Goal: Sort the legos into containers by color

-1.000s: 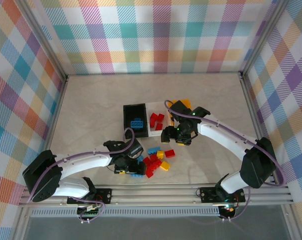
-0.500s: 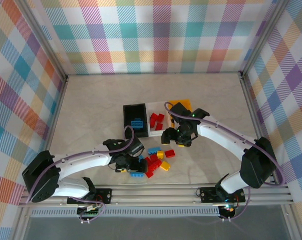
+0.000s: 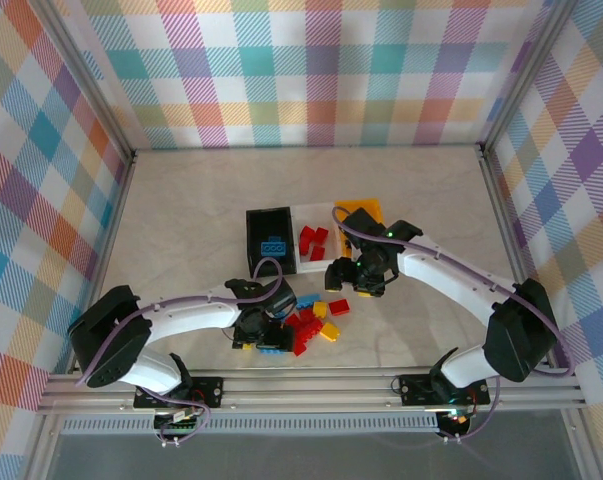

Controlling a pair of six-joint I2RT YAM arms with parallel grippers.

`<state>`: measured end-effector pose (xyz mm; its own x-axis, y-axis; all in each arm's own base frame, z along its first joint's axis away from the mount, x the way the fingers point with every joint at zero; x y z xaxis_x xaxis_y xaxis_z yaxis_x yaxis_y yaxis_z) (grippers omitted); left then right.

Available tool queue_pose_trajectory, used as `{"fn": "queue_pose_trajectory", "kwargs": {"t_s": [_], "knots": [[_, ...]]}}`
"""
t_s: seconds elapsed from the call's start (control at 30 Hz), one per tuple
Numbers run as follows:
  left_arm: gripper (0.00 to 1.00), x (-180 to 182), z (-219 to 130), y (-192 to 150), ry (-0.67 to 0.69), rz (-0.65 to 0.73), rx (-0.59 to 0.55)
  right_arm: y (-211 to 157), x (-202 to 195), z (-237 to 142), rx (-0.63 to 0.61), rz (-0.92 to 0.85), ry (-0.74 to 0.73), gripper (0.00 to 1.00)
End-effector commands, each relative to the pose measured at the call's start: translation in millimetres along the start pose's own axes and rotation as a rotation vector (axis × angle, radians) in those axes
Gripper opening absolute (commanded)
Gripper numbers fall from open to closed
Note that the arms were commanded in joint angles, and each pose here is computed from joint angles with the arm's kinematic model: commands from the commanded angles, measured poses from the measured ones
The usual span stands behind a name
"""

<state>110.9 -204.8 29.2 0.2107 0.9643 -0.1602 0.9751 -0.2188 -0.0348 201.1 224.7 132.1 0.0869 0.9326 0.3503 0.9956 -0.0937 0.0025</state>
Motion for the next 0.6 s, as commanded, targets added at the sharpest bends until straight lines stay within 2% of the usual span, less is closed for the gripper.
{"fn": "queue_pose_trajectory", "kwargs": {"t_s": [0.0, 0.3, 0.37, 0.57], "knots": [[0.88, -5.4, -3.4, 2.6, 0.01, 0.029, -0.017, -3.2, -0.5, -1.8, -0.001, 0.015, 0.014, 0.74], [0.71, -0.8, -7.4, 3.1, 0.045, 0.052, -0.017, -0.6, 1.6, -0.7, -0.002, 0.018, 0.015, 0.74], [0.64, 0.7, -10.8, 2.9, 0.051, 0.056, -0.023, -0.8, 1.9, 0.2, 0.001, 0.017, 0.011, 0.74], [0.63, 5.8, -28.7, -0.7, 0.056, 0.056, -0.049, 0.1, 2.3, 3.1, 0.006, 0.022, 0.011, 0.74]]}}
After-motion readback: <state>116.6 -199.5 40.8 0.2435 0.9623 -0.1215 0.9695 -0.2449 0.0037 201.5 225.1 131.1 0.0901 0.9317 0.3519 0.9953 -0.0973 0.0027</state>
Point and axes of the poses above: each hand's point on the last joint's axis, 136 mm out from that joint toward the fingers, its own z axis out along the fingers, its own x axis along the line the jaws close on, y = z × x, the point moved 1 cm from there along -z, back along the fingers, and after that the axes turned 6 degrees about z, right-handed, at the moved point
